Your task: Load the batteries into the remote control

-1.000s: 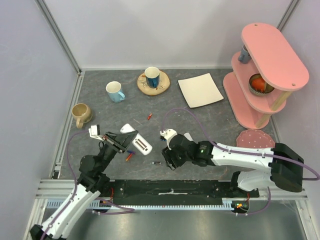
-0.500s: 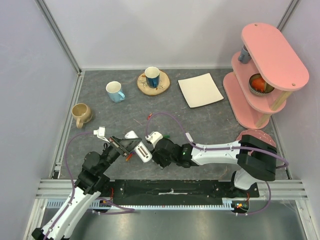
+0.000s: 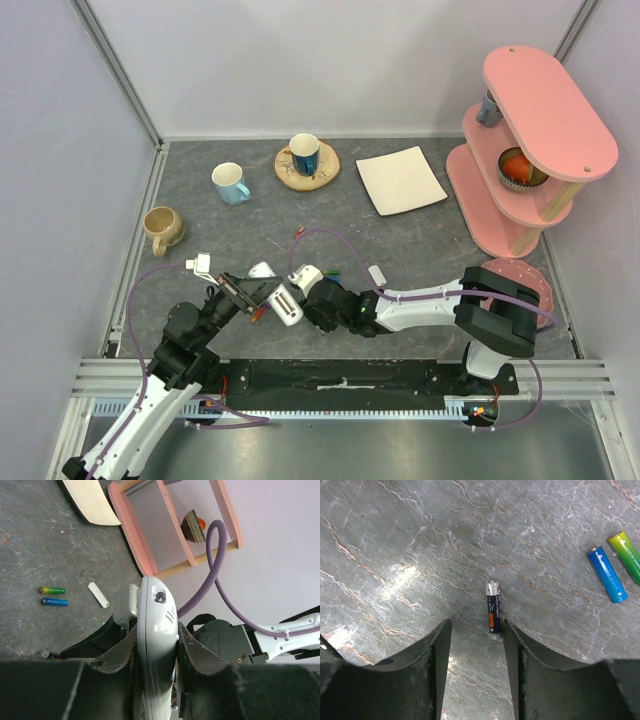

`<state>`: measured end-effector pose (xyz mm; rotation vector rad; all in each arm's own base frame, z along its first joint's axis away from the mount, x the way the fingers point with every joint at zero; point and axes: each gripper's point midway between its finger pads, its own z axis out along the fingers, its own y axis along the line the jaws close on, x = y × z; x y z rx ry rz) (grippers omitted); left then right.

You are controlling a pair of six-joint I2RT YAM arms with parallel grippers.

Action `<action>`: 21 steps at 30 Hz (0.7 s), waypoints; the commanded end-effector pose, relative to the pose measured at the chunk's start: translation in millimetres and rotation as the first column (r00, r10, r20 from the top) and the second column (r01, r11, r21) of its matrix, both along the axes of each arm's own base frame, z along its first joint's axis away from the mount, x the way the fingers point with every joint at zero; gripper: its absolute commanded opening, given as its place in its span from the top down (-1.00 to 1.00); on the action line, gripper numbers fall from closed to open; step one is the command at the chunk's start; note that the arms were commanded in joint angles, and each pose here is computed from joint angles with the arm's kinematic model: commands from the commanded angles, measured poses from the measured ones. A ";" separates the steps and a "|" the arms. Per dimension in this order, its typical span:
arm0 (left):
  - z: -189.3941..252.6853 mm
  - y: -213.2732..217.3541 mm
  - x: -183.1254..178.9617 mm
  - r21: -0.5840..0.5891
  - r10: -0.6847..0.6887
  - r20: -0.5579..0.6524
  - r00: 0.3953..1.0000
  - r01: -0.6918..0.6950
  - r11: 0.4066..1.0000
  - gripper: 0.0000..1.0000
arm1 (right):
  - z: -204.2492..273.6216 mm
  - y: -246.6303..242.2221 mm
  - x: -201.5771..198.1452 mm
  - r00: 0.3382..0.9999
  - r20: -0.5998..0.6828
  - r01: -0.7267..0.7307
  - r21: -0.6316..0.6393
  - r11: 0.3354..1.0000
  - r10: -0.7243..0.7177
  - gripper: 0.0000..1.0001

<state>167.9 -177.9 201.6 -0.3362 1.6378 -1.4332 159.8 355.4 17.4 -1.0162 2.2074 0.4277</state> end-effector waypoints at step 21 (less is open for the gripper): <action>30.8 -1.6 -11.8 -0.096 -0.039 0.161 0.986 0.056 0.994 0.96 | 58.2 -42.3 5.4 0.993 0.055 0.109 -0.032 0.993 -0.107 1.00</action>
